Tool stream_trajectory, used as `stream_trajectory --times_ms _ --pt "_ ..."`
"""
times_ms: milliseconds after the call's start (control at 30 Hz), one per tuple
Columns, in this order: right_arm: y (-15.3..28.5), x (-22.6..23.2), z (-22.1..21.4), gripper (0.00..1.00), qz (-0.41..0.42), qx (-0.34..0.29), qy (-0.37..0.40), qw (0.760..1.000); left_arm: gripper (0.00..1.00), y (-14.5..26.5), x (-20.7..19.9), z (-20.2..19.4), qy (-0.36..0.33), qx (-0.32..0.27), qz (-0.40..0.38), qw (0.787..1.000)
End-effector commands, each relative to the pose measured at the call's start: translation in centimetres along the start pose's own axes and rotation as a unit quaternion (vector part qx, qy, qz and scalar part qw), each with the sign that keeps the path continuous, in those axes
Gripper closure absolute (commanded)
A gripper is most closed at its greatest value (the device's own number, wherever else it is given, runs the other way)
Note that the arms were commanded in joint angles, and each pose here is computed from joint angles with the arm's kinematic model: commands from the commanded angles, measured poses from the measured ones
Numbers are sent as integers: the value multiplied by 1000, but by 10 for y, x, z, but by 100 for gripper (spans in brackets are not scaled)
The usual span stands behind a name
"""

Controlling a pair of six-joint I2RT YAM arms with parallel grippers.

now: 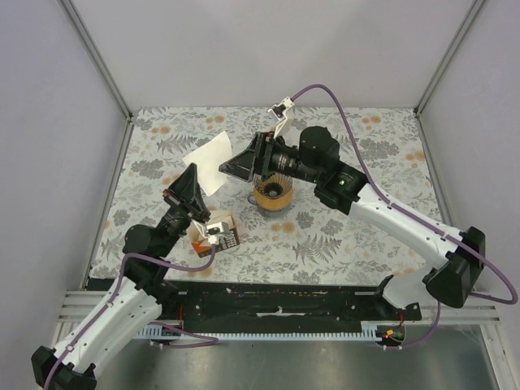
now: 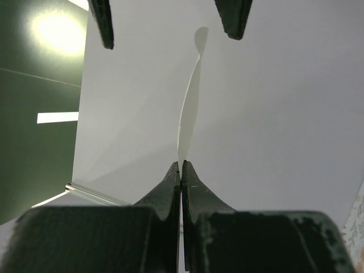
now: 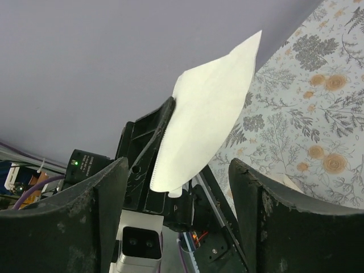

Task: Place the coffee filter in the dripper
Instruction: Adjust the coffee filter.

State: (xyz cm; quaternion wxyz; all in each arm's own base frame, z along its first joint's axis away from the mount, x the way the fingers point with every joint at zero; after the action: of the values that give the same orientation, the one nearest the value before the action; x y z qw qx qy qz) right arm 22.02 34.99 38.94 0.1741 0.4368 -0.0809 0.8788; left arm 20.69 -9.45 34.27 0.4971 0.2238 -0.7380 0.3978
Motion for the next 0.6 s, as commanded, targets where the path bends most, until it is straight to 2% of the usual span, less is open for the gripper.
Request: stream_trajectory --times_ms 0,133,200,333,467,567 --pt "-5 11 7 22 18 -7 -14 1000 98 3 19 -5 -34 21 39 998" --pt "-10 10 3 22 31 5 -19 999 98 4 18 -5 -36 20 39 998" --pt "-15 18 0 30 72 23 -17 997 98 3 17 -3 -39 15 38 998" --pt "-24 23 -1 54 99 52 -15 994 98 2 14 -1 -40 9 33 999" --pt "-24 21 1 81 100 47 -14 994 98 3 16 -1 -38 8 37 999" --pt "-21 17 4 100 97 40 -10 994 98 5 14 7 -27 -24 26 999"
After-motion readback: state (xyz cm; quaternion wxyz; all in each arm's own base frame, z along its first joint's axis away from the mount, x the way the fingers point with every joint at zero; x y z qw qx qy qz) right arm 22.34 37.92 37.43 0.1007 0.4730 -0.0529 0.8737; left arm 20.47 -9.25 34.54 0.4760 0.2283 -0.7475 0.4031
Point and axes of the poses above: each gripper's point midway between its finger pads, its own y axis back along the fingers, its own x axis along the line the jaws close on, z = x × y, the point moved 5 cm from there along y, back along the fingers, and after that the axes turned 9 degrees about -y, right-handed, at the moved point
